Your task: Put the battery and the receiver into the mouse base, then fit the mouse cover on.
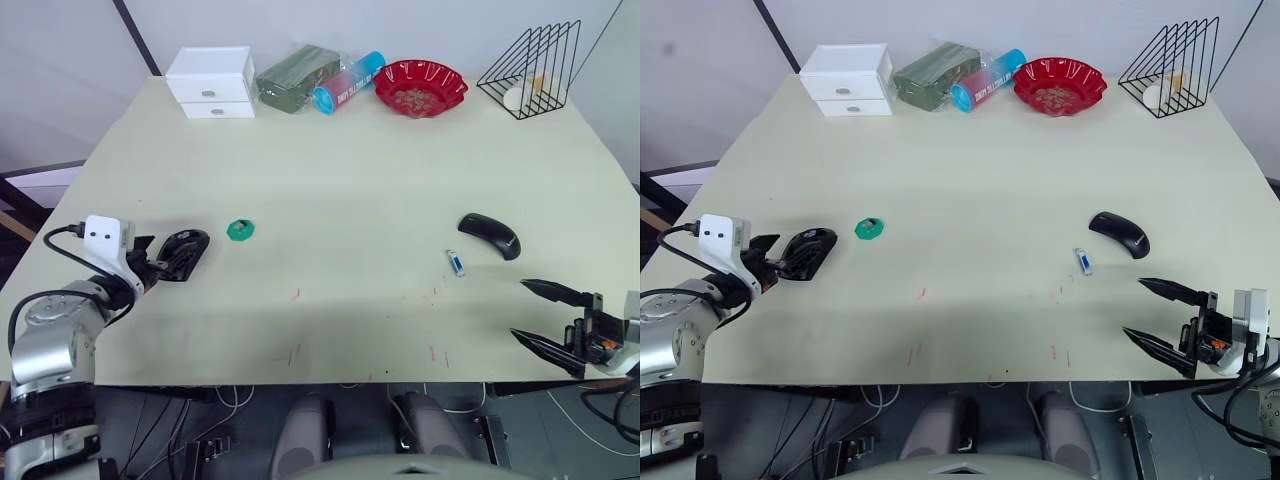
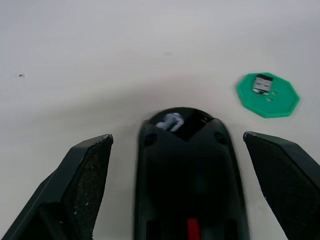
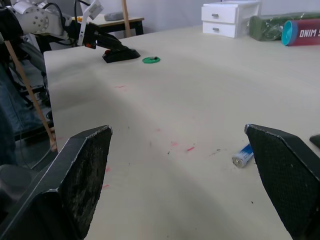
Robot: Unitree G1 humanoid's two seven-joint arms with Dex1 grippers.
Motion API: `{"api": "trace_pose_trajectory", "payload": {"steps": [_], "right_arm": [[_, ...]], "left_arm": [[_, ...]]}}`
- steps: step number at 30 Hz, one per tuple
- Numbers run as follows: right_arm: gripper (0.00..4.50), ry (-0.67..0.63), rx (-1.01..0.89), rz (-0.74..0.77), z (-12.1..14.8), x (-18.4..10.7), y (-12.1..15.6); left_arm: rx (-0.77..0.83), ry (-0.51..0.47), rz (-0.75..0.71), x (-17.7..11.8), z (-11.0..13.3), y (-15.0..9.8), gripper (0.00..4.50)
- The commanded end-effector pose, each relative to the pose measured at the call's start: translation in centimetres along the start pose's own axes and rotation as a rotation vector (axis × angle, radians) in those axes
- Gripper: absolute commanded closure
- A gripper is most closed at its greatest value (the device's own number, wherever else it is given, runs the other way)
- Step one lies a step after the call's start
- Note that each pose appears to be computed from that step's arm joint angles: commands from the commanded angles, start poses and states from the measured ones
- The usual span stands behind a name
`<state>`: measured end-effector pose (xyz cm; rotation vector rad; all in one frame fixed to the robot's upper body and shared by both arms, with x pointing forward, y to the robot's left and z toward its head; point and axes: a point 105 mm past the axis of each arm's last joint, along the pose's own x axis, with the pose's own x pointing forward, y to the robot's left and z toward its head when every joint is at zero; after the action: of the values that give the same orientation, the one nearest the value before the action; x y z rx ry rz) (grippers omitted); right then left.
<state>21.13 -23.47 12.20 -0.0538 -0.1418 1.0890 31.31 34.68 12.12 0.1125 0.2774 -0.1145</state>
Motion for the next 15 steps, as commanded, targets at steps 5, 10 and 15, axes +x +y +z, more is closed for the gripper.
{"api": "trace_pose_trajectory", "payload": {"steps": [5,10,15], "right_arm": [[0.04,-0.038,-0.064,0.052,1.5,1.0,0.1],[0.04,-0.033,-0.070,0.061,1.5,1.0,0.0],[0.04,-0.034,-0.075,0.062,1.5,1.0,-0.2]], "left_arm": [[0.017,0.053,-0.002,0.5,-0.2,-0.3,0.00],[0.012,0.084,0.014,0.6,-0.7,-0.3,0.00],[0.010,0.111,0.019,0.5,-1.3,-0.5,0.00]]}}
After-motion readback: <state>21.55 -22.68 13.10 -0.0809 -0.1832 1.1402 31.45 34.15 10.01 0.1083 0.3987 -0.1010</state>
